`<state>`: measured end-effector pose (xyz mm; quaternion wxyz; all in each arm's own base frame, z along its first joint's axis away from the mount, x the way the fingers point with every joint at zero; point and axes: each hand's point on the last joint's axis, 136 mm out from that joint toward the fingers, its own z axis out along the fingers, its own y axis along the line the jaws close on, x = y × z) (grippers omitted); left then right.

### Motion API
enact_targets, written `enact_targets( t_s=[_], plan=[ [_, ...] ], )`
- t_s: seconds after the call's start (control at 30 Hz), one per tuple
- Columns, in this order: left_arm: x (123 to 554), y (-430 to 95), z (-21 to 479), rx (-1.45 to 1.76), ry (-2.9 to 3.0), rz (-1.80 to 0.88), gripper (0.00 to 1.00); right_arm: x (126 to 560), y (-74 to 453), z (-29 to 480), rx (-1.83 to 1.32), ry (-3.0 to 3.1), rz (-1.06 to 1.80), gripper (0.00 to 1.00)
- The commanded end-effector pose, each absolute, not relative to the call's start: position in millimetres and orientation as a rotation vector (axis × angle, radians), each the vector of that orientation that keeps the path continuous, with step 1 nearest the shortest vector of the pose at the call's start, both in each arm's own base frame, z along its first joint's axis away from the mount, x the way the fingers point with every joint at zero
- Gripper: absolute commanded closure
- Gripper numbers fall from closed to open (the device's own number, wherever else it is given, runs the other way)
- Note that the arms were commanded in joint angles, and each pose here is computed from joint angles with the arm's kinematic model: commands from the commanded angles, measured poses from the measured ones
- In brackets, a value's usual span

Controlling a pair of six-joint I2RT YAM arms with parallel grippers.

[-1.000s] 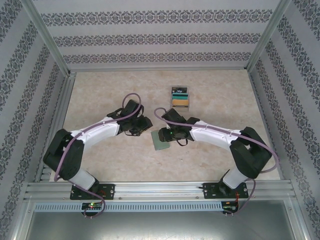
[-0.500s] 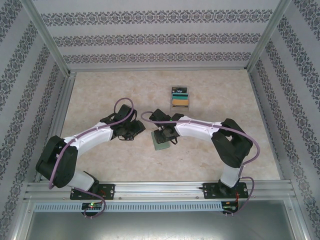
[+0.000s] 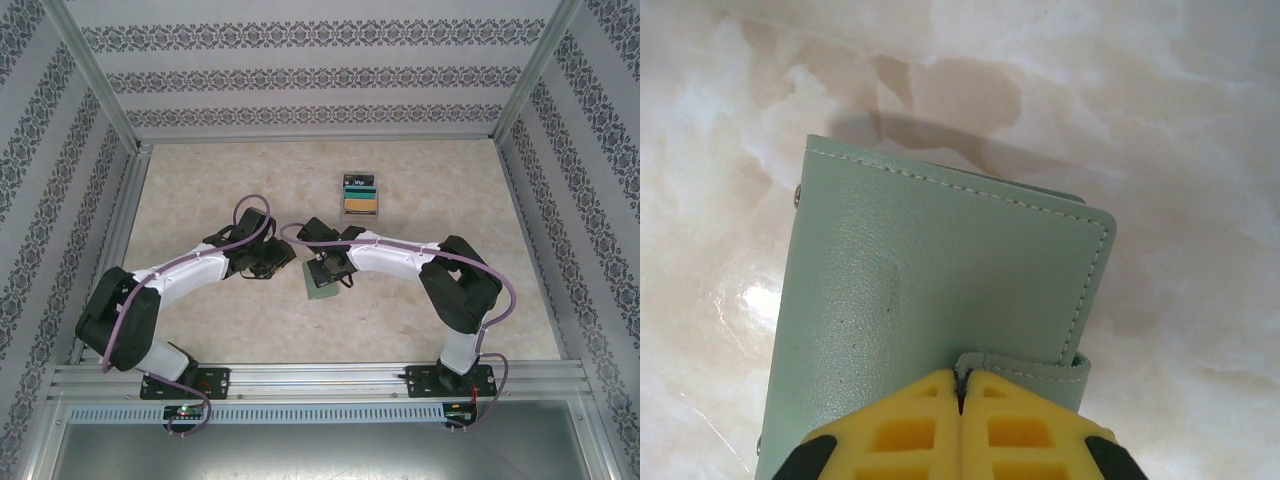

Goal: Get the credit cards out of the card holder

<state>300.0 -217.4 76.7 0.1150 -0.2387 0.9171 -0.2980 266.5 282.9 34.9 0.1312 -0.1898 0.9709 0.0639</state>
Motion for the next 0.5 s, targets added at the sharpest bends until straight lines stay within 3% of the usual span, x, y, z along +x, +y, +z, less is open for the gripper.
enact_targets(
  t_s=[0.0,0.17,0.47],
  plan=[
    [304.2,-245.4,80.0,-0.651,2.672,-1.044,0.71,259.6,285.1,30.2,-0.515,2.851,0.277,1.00],
    [303.5,-270.8,68.0,-0.665,2.694,-1.156,0.94,260.1,291.4,36.2,-0.441,2.837,0.415,1.00],
    [291.3,-287.9,36.0,-0.683,2.835,-1.087,1.00,258.6,292.4,36.8,-0.373,2.837,0.526,1.00]
  ],
)
